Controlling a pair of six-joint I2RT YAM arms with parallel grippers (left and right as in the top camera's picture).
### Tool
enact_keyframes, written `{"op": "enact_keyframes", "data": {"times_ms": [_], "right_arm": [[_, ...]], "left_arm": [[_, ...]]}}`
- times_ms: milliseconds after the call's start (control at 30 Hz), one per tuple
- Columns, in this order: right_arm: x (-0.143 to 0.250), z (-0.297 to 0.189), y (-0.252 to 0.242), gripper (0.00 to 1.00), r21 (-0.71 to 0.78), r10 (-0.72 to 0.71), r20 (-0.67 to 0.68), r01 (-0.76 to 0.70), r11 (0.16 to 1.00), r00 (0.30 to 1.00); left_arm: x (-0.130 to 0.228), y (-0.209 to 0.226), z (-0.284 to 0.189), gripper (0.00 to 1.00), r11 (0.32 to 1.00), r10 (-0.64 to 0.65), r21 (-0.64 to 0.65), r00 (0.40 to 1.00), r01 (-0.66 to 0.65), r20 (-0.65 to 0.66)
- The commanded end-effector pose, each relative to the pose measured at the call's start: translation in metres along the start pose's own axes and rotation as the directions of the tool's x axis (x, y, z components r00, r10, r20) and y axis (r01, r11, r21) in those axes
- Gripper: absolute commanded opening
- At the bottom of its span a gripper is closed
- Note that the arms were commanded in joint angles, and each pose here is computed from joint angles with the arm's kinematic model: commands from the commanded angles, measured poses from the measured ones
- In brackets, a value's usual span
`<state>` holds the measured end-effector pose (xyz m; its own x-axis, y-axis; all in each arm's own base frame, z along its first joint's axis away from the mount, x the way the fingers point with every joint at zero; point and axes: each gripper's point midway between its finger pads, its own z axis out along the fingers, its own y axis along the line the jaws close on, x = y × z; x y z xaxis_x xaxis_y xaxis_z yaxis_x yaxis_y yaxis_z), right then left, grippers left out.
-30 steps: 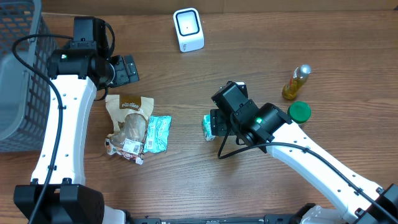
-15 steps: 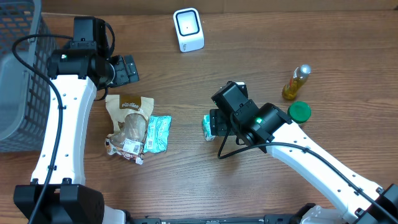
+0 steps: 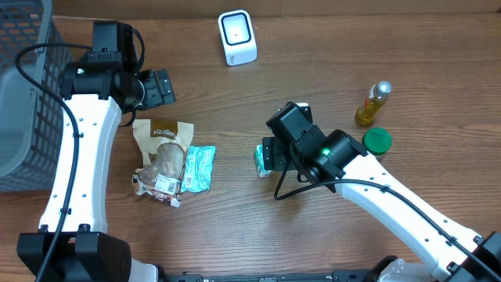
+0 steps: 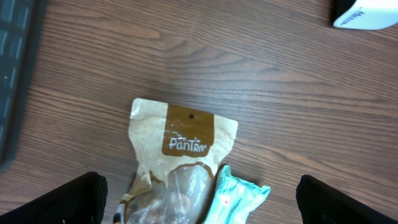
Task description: Scan the item barcode
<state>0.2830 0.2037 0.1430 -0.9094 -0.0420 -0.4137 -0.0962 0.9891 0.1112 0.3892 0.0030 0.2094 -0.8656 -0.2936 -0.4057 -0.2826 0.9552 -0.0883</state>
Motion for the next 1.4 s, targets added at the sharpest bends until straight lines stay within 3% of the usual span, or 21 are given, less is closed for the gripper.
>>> {"op": "enact_keyframes", "data": {"times_ms": [0,267,300,333,367,400,433,633,800,967,1200,1367], "right_arm": [[-0.003,0.001,-0.003,0.90,0.013,0.007,0.013,-0.007,1.000,1.000],[0.000,0.001,0.003,0.91,-0.018,0.008,-0.003,-0.008,1.000,1.000],[0.000,0.001,0.003,0.93,-0.022,0.008,-0.003,-0.008,1.000,1.000],[0.000,0.001,0.004,0.95,-0.027,0.008,-0.003,-0.008,1.000,1.000],[-0.001,0.001,0.007,0.96,-0.040,0.009,-0.004,-0.009,0.999,1.000],[-0.001,0.001,0.009,0.96,-0.051,0.010,-0.004,-0.010,0.999,1.000],[-0.002,0.001,0.012,0.96,-0.068,0.011,-0.005,-0.011,0.998,1.000],[-0.004,-0.006,0.050,0.96,-0.263,0.007,-0.025,-0.014,0.965,1.000],[-0.004,-0.005,0.062,0.96,-0.318,-0.001,-0.039,-0.012,0.948,0.999],[0.004,0.007,0.059,0.98,-0.292,-0.007,-0.079,-0.017,0.956,0.997],[0.008,0.019,0.059,0.97,-0.275,-0.009,-0.106,-0.020,0.961,0.994],[0.005,0.019,0.060,0.97,-0.281,-0.008,-0.096,-0.019,0.959,0.995]], "left_arm": [[0.003,-0.015,-0.006,1.00,0.995,-0.021,0.094,0.999,0.024,-0.024],[0.017,-0.027,-0.008,1.00,0.986,-0.010,0.163,0.996,0.025,-0.088],[0.021,-0.027,-0.009,0.94,0.985,0.006,0.170,0.995,0.012,-0.104],[0.025,-0.028,-0.009,0.59,0.985,0.034,0.174,0.993,-0.014,-0.112],[0.029,-0.027,-0.010,0.34,0.984,0.064,0.173,0.990,-0.042,-0.123],[0.033,-0.026,-0.010,0.14,0.983,0.085,0.172,0.987,-0.061,-0.137],[0.036,-0.025,-0.010,0.04,0.983,0.098,0.170,0.984,-0.072,-0.149],[0.078,-0.043,-0.005,0.04,0.928,0.299,0.299,0.923,-0.223,-0.241],[0.117,-0.045,0.018,0.04,0.932,0.314,0.292,0.884,-0.216,-0.347],[0.141,-0.028,0.045,0.04,0.968,0.245,0.157,0.879,-0.196,-0.410],[0.153,-0.017,0.074,0.04,0.975,0.203,-0.004,0.905,-0.220,-0.374],[0.168,-0.026,0.097,0.04,0.970,0.232,0.004,0.912,-0.245,-0.340]]}}
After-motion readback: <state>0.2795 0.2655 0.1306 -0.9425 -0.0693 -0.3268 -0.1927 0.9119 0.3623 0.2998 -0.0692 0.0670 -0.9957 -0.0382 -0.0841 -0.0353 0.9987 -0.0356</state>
